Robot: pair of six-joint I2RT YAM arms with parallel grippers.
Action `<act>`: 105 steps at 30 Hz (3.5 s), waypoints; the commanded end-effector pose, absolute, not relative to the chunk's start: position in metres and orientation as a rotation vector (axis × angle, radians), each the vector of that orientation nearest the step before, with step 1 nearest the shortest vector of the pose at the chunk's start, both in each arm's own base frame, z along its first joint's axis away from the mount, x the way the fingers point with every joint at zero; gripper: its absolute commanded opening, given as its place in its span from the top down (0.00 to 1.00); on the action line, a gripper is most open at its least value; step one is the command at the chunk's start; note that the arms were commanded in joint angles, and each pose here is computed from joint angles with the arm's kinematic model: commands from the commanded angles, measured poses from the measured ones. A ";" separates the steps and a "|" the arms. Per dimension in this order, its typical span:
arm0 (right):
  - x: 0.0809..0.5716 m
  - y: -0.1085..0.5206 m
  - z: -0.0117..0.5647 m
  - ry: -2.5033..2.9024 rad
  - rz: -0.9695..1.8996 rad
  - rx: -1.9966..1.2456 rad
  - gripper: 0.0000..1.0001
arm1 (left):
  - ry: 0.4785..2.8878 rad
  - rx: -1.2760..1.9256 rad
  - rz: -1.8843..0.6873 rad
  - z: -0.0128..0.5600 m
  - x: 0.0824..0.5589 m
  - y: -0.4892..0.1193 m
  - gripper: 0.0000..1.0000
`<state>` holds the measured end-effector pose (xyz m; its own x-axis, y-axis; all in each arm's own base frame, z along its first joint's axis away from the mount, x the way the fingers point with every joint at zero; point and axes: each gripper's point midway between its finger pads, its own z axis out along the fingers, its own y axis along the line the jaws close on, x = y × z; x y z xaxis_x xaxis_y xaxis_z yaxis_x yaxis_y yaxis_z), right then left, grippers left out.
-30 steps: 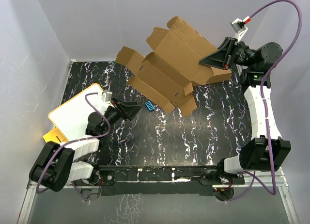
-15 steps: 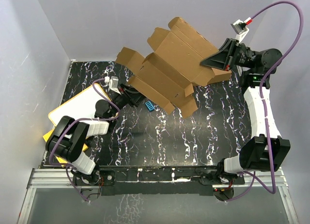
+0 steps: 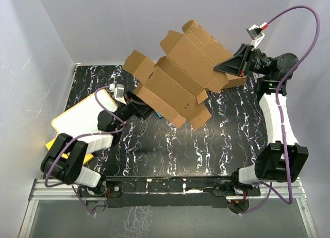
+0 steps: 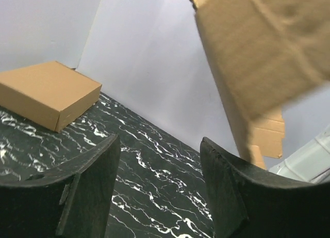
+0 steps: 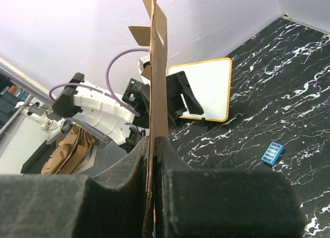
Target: Fold the paper box
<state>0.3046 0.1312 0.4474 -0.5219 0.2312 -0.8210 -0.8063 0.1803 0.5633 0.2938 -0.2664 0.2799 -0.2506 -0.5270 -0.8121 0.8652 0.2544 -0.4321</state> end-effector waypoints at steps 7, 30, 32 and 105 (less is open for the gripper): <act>0.316 0.122 0.442 1.532 1.386 -0.563 0.92 | 1.539 0.029 -1.112 0.226 0.277 -0.201 0.38; 0.312 0.158 0.365 1.637 1.545 -0.455 0.92 | 1.516 -0.301 -1.531 0.332 0.313 -0.331 0.15; 0.310 0.161 0.362 1.643 1.556 -0.458 0.92 | 1.548 -0.343 -1.502 0.323 0.322 -0.333 0.14; 0.284 0.160 0.499 1.459 1.504 -0.633 0.92 | 1.139 0.145 -1.366 0.295 0.353 -0.239 0.58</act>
<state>0.2979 0.1586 0.4797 -0.4873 0.2381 -0.8401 -0.8400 0.1348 0.5255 0.3590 -0.2318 0.2117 -0.3545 -0.6160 -0.7035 0.6219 0.4065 -0.6693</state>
